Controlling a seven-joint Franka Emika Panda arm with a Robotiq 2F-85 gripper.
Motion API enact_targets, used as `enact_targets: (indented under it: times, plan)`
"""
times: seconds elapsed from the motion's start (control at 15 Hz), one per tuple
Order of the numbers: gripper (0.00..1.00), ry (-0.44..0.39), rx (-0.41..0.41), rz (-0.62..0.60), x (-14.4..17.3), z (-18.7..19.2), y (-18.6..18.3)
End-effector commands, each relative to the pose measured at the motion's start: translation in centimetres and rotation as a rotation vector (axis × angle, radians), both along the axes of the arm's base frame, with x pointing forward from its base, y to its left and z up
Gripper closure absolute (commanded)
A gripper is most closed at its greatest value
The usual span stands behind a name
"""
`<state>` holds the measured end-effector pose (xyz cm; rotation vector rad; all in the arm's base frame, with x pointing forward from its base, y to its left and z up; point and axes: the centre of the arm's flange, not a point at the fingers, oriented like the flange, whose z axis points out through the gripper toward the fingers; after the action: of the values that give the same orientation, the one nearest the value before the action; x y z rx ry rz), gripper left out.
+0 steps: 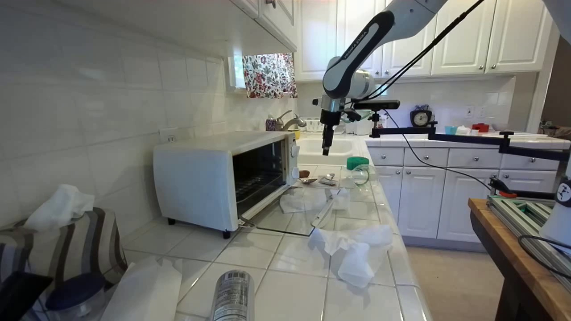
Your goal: Place the brown object to the right of the oven in the oven
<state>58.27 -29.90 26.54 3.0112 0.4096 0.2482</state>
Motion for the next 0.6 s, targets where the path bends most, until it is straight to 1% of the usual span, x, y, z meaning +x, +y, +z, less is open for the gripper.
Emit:
enact_targets:
  times: [0.0,0.27,0.53]
  plan:
    - [0.00,-0.027,0.011,-0.007,2.5,-1.6,-0.5]
    - [0.00,-0.045,0.018,0.021,4.9,-2.7,-0.6]
    - [0.00,-0.055,0.030,0.025,6.3,-3.7,-1.3]
